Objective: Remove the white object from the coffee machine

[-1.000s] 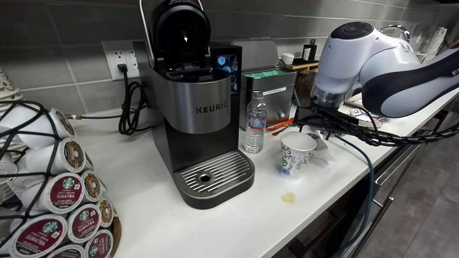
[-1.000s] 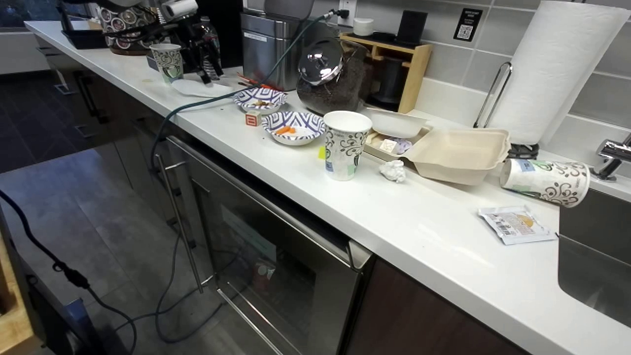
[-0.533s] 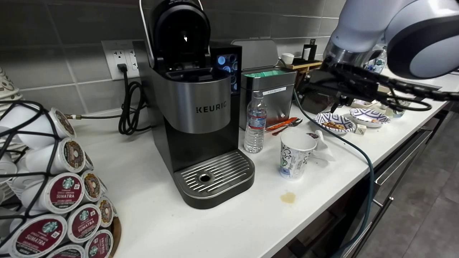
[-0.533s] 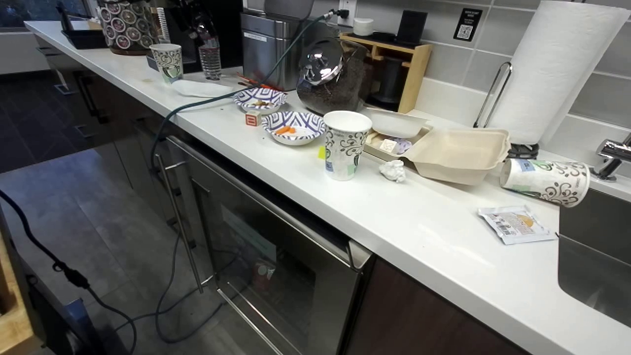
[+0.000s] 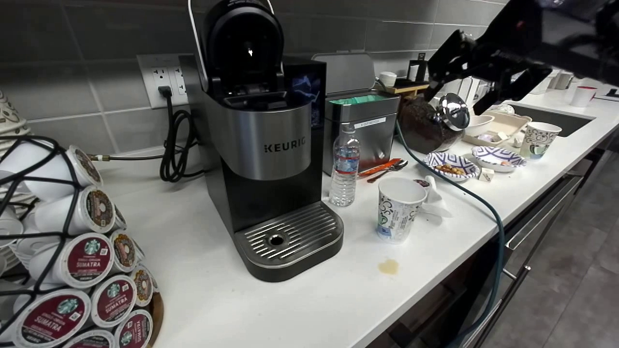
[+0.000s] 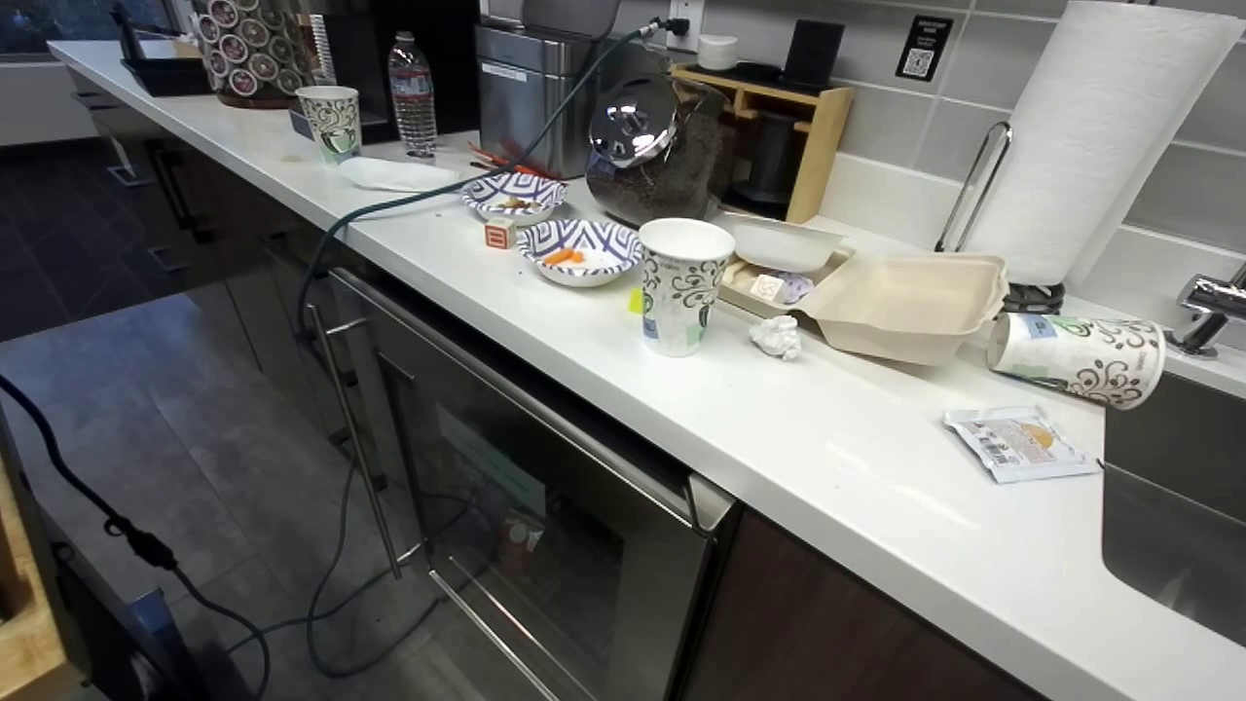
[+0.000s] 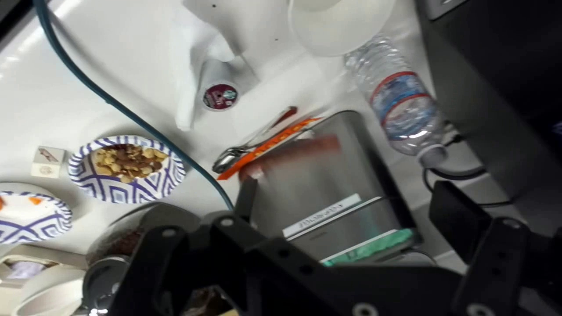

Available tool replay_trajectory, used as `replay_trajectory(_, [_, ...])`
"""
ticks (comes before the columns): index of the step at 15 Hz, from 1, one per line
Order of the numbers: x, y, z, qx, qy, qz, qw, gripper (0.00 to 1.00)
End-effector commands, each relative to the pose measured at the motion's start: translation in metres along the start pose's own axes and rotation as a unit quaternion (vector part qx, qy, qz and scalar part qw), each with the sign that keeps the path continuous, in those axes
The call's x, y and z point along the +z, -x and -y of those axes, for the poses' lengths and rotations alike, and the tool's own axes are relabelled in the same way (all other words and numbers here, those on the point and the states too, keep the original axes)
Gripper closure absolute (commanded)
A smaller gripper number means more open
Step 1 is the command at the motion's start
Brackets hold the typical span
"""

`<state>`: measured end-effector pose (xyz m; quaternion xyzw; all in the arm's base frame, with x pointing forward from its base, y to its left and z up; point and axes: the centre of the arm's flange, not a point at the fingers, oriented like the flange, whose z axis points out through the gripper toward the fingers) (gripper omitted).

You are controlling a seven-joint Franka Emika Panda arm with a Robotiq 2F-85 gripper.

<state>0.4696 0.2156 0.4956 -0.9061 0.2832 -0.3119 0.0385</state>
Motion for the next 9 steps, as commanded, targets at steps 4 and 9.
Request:
replay_trajectory(4, [-0.01, 0.002, -0.001, -0.002, -0.004, -0.008, 1.0, 0.0])
replay_trajectory(9, [0.0, -0.001, -0.002, 0.0, 0.003, -0.003, 1.0, 0.0])
